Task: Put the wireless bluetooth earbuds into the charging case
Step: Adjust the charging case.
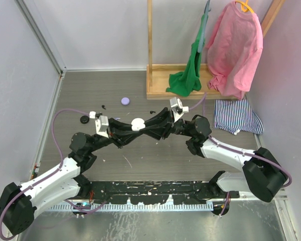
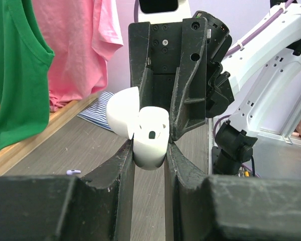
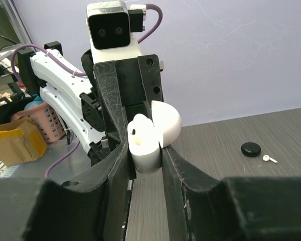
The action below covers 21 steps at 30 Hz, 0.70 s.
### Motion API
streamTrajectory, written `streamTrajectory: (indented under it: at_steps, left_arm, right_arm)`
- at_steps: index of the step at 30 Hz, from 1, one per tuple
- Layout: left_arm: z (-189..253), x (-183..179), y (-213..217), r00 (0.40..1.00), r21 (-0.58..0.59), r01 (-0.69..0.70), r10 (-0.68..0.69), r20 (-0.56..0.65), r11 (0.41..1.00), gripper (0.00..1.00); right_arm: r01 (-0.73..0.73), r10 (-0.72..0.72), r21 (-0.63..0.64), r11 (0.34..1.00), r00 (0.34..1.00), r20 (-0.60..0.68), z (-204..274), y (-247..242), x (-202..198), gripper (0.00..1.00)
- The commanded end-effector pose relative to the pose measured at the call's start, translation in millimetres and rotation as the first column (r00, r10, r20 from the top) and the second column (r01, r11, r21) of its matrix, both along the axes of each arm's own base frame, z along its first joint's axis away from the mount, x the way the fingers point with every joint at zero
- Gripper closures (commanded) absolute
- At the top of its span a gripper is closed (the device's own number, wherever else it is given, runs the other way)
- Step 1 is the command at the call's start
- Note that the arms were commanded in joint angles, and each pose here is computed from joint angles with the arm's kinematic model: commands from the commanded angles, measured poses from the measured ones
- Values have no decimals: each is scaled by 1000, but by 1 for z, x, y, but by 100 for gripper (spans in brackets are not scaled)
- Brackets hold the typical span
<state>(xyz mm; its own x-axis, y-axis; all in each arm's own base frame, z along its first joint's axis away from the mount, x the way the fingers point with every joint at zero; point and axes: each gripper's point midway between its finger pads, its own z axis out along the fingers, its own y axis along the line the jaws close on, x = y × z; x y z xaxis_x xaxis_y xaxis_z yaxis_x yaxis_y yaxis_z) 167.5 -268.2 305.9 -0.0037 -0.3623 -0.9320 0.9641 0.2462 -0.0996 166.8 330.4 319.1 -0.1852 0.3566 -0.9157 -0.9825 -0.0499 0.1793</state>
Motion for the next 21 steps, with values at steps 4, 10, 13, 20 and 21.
streamTrajectory:
  at_steps: [4, 10, 13, 20, 21]
  left_arm:
    - [39, -9, 1, 996, -84, 30, -23, 81, 996, 99]
    - [39, -8, 5, 997, -100, 6, 1, 73, 995, 94]
    - [38, -8, 7, 998, -106, -3, 9, 61, 994, 91]
    - [36, -4, 14, 998, -125, -53, 56, 26, 991, 82]
    - [36, -4, 15, 998, -127, -57, 61, 24, 990, 80]
  right_arm:
    - [-77, 77, 10, 997, 997, 13, 5, 5, -14, 70]
    - [-72, 72, 10, 997, 997, 5, 3, 4, -14, 80]
    - [-63, 62, 12, 998, 998, 16, 4, 3, -15, 85]
    - [-31, 31, 13, 999, 999, 37, 7, -1, -14, 96]
    - [-27, 27, 14, 1000, 999, 39, 7, -2, -13, 98]
